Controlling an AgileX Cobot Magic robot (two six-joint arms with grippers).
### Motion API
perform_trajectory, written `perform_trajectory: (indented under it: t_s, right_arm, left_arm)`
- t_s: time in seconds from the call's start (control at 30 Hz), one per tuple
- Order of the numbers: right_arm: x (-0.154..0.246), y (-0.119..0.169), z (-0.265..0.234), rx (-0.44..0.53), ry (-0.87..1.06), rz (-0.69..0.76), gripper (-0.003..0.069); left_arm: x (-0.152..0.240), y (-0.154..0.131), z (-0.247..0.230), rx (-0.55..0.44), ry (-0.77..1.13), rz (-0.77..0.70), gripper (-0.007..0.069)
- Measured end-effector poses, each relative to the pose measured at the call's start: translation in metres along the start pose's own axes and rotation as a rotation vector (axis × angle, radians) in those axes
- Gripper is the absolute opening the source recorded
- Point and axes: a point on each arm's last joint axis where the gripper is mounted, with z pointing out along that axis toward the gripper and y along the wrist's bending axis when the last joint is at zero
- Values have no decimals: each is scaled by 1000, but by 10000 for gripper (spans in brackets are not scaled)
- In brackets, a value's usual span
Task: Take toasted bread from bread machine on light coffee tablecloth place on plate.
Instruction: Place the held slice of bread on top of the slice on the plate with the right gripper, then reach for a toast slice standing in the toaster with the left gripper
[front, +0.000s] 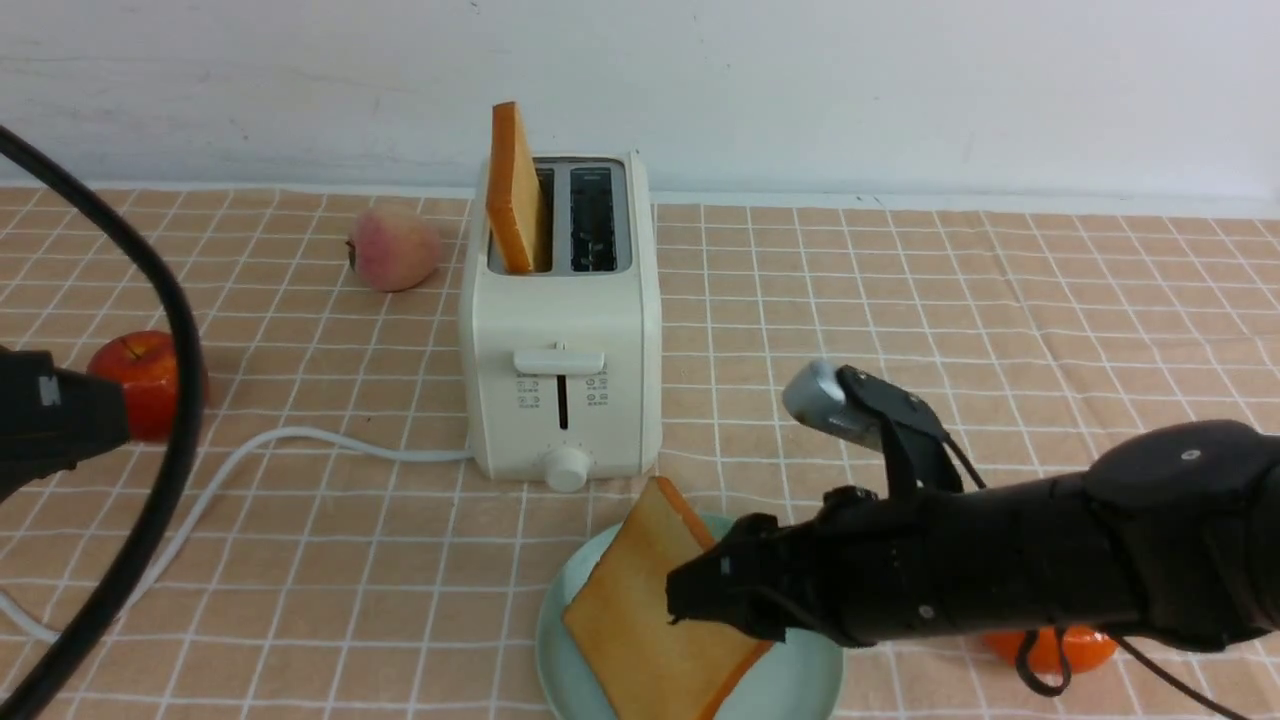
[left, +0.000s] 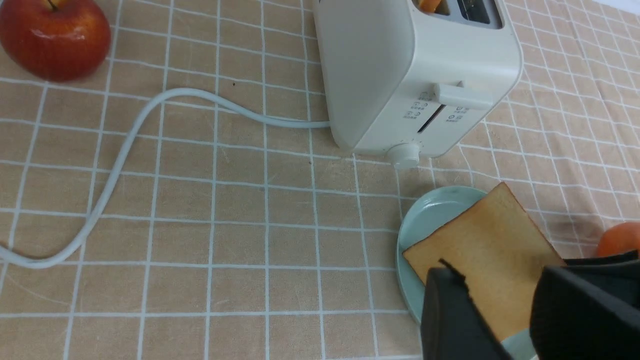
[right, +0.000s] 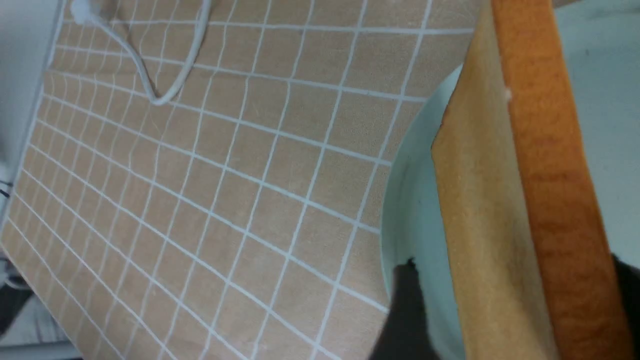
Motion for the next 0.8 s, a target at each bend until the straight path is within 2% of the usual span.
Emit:
perform_trajectory:
  t_s: [0.03, 0.07, 0.17, 0.23, 0.3, 0.33, 0.37, 0.4, 0.5, 0.63, 0.8]
  right_arm:
    - [-1, 3, -8, 2, -3, -75, 601]
    - [-4, 6, -18, -2, -3, -145, 643]
    - [-12, 10, -39, -4, 12, -249, 670]
    - [-24, 18, -63, -10, 48, -316, 666]
    - [-42, 24, -97, 90, 142, -365, 629]
    - [-44, 27, -99, 83, 144, -371, 629]
    - [-50, 30, -111, 142, 171, -384, 609]
    - [-58, 36, -133, 254, 182, -389, 572]
    - [-66, 53, -164, 342, 101, -362, 523]
    - [-57, 81, -194, 298, -19, -371, 484]
    - [-47, 93, -210, 268, -54, -392, 477]
  left_arm:
    - [0, 0, 0, 0, 1, 0, 239]
    - [0, 0, 0, -1, 2, 0, 239]
    - [0, 0, 0, 1, 0, -1, 240]
    - [-1, -1, 1, 14, -4, -15, 242]
    - [-3, -4, 9, 38, 20, 12, 242]
    - [-4, -4, 10, 38, 24, 20, 242]
    - [-5, -5, 16, 42, 52, 63, 242]
    - [-9, -8, 27, 45, 112, 124, 242]
    - [-28, -14, 52, 46, 173, 134, 248]
    - [-68, -26, 91, 33, 202, 113, 283]
    - [-106, -58, 139, 27, 274, 155, 347]
